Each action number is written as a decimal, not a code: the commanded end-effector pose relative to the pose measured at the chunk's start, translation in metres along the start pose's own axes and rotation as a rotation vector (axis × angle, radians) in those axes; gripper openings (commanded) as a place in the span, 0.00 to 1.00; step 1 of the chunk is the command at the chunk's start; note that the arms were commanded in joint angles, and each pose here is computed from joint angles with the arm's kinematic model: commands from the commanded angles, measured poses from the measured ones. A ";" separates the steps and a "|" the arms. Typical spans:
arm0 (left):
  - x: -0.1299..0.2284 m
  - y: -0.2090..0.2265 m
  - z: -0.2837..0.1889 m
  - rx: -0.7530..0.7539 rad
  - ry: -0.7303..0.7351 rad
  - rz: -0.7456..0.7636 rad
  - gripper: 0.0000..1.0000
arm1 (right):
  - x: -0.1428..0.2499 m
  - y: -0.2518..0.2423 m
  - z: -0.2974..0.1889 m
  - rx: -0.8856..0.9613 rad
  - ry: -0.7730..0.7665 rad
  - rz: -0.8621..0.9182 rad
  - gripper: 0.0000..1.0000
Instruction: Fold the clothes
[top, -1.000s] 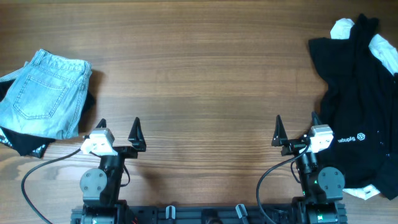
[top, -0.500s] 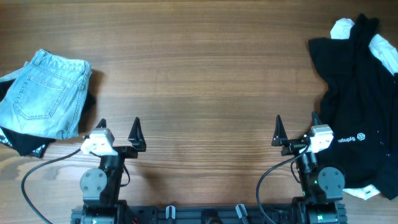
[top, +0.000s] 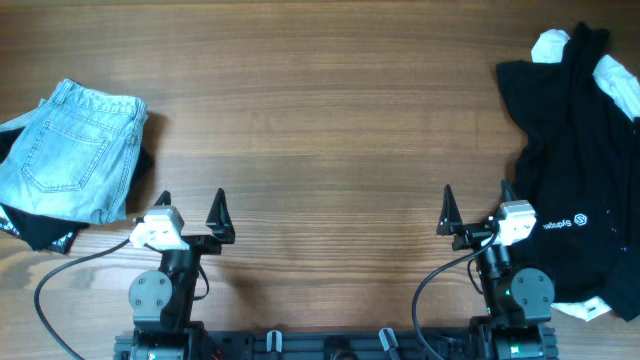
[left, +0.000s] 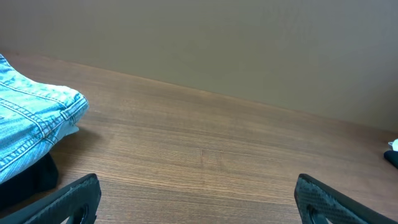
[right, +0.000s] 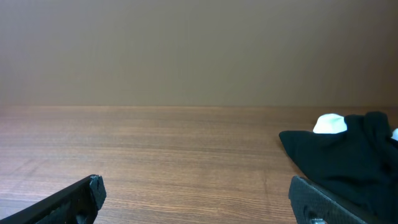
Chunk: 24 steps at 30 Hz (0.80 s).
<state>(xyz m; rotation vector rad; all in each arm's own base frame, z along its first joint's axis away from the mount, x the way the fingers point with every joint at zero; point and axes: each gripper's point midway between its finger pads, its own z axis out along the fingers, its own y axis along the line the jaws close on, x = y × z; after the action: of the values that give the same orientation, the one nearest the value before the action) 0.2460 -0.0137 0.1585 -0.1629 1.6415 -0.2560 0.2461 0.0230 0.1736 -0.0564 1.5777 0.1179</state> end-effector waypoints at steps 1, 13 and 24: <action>0.002 -0.002 0.000 0.014 0.002 0.009 1.00 | -0.002 0.002 0.000 -0.011 -0.009 -0.011 1.00; 0.002 -0.002 0.000 0.014 0.002 0.009 1.00 | -0.002 0.002 0.000 -0.008 -0.009 -0.014 1.00; 0.003 -0.002 0.000 0.014 0.006 -0.003 1.00 | -0.002 0.003 0.000 -0.015 -0.009 0.089 1.00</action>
<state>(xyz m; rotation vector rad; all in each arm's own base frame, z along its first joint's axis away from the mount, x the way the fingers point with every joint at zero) 0.2460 -0.0137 0.1585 -0.1629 1.6415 -0.2560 0.2461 0.0230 0.1736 -0.0465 1.5782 0.1284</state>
